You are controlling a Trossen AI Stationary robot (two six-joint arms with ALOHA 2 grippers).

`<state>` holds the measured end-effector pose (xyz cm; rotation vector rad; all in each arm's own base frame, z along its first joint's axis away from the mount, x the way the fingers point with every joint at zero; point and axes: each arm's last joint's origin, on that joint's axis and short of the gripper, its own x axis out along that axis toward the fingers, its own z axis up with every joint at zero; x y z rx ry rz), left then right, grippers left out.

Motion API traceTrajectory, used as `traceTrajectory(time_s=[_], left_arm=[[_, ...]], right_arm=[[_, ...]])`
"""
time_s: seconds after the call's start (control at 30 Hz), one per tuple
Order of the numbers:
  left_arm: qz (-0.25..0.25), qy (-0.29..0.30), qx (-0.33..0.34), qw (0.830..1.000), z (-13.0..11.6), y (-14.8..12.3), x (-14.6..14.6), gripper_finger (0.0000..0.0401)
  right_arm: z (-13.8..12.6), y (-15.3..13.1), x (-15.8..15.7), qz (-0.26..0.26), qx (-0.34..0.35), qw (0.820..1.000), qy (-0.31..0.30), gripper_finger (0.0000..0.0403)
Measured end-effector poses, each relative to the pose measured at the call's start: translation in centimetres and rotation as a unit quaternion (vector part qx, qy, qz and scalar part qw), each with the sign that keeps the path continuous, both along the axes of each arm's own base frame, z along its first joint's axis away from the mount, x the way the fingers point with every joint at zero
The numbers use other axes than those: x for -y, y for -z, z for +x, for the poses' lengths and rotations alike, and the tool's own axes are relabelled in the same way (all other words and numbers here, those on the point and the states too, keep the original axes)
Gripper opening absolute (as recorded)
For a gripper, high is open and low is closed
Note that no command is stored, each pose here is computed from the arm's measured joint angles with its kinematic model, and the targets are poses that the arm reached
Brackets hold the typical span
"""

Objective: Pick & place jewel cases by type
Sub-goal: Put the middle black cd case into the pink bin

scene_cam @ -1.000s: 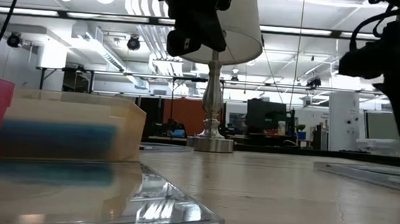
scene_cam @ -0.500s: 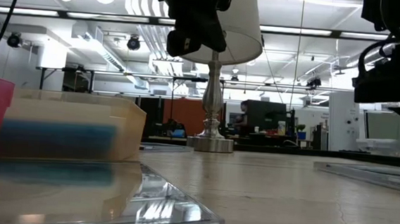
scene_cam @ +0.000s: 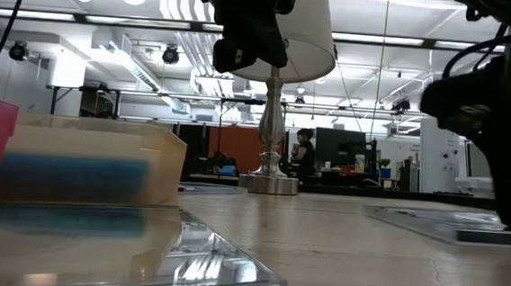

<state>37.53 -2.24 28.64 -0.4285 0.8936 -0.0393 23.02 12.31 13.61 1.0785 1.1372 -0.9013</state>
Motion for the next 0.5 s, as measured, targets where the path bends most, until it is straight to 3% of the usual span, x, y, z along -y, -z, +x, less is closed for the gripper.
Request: traceTrajectory(time_s=[0.2, 0.5], left_arm=[[0.001, 0.001, 0.0, 1.0, 0.0, 0.0, 0.0, 0.0], [-0.008, -0.008, -0.003, 1.0, 0.0, 0.0, 0.1, 0.0]], right_arm=[[0.0, -0.8, 0.2, -0.025, 0.032, 0.999, 0.01, 0.0008], [-0.4, -4.6, 0.6, -0.027, 0.108, 0.993, -0.037, 0.0008]])
